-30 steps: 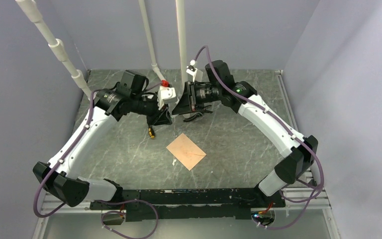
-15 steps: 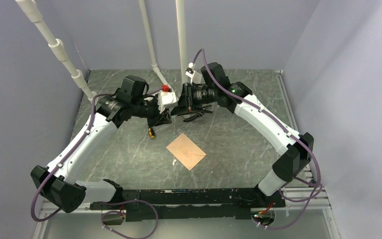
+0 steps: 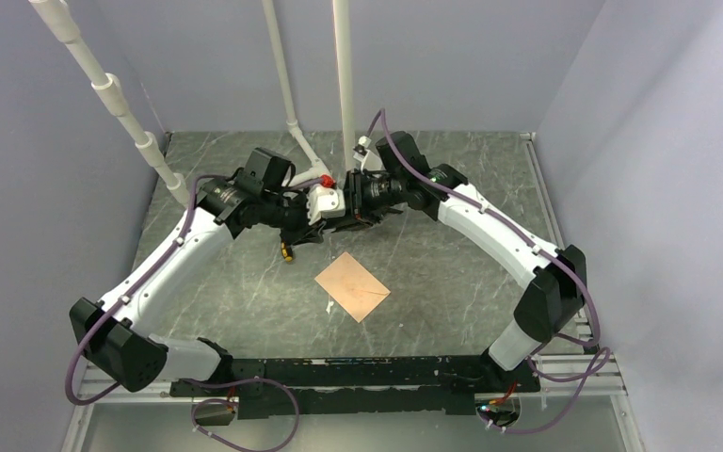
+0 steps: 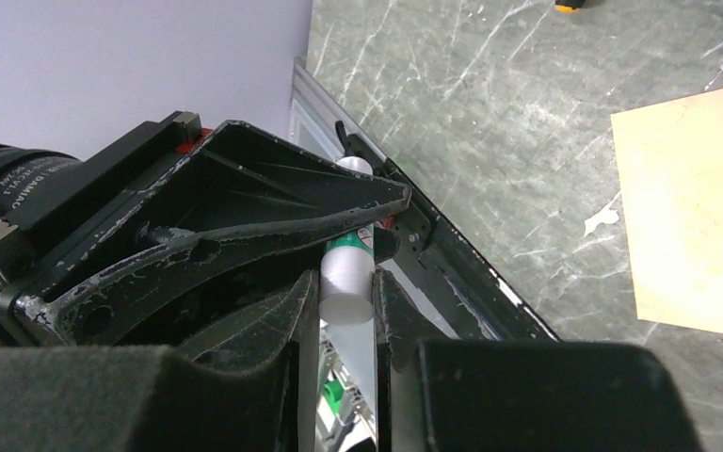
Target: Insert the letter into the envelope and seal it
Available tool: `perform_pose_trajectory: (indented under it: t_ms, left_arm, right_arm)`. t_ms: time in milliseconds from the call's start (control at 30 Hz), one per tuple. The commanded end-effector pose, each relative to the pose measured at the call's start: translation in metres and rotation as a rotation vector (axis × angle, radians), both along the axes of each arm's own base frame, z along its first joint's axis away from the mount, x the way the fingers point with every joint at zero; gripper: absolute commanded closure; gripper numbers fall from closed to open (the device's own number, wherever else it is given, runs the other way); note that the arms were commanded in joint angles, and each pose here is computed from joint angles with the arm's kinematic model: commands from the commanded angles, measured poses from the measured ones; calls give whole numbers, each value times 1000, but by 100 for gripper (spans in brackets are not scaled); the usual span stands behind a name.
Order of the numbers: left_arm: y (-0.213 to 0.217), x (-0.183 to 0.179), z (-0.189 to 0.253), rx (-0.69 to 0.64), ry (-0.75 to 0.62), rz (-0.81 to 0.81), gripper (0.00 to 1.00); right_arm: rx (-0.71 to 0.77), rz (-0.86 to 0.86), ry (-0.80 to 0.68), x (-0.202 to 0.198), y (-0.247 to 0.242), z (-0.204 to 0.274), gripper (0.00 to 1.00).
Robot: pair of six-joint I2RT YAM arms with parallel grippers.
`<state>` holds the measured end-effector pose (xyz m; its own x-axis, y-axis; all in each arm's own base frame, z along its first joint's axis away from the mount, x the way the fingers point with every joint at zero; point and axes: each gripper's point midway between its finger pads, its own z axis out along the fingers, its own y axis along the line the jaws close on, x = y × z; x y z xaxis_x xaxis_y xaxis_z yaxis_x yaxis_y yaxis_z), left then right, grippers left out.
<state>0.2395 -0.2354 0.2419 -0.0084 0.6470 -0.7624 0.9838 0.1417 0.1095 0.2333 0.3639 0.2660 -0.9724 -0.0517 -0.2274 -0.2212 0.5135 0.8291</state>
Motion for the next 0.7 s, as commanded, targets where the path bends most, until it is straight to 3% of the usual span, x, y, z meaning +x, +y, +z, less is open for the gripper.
perform_pose_trajectory:
  t_ms: [0,200,367,400,567,667]
  left_arm:
    - [-81,4,200,-540,-631,-334,98]
    - [-84,-4,210,-594,-627,-363,98]
    - [-63,7,178,-480,-563,-207,98]
    - [-58,10,165,-456,-539,-161,97]
    - [-33,1,93,-372,-332,18,98]
    - [-25,-11,74,-404,-231,100,98]
  right_arm:
    - [-39,134,213,-57,37,-47,100]
    - [-45,126,225,-59,39,-54,100]
    - [-19,-1,106,-26,16,-25,100]
    - [-12,-36,70,-16,8,-16,96]
    - [41,-195,-157,19,-39,58,42]
    - [99,-276,-236,21,-64,92,25]
